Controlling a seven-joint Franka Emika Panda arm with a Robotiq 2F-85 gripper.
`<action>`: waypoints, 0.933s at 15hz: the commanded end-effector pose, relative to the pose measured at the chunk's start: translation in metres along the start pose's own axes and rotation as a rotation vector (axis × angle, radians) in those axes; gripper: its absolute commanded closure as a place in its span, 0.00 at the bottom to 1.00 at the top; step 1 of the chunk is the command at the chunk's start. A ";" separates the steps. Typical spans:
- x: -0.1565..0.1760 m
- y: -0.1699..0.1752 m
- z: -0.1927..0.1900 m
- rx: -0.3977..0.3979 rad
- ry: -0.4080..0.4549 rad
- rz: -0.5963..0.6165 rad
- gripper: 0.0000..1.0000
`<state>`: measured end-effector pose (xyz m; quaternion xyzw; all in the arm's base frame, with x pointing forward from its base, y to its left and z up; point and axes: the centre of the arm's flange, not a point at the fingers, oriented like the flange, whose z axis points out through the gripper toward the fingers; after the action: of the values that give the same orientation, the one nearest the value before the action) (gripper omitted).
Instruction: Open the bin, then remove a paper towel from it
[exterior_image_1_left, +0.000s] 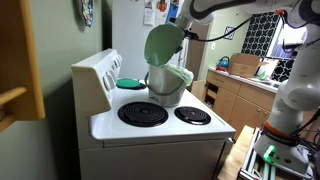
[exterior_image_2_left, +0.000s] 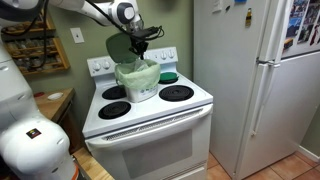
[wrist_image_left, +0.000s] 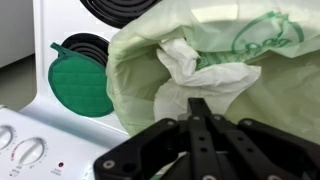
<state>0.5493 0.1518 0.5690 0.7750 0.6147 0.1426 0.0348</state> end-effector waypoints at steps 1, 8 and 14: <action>-0.006 -0.006 0.009 0.023 0.008 -0.003 0.74; -0.012 -0.004 0.042 0.069 -0.011 0.013 0.23; -0.016 -0.001 0.057 0.098 -0.015 0.022 0.53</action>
<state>0.5610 0.1493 0.5182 0.7840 0.6118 0.1050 0.0088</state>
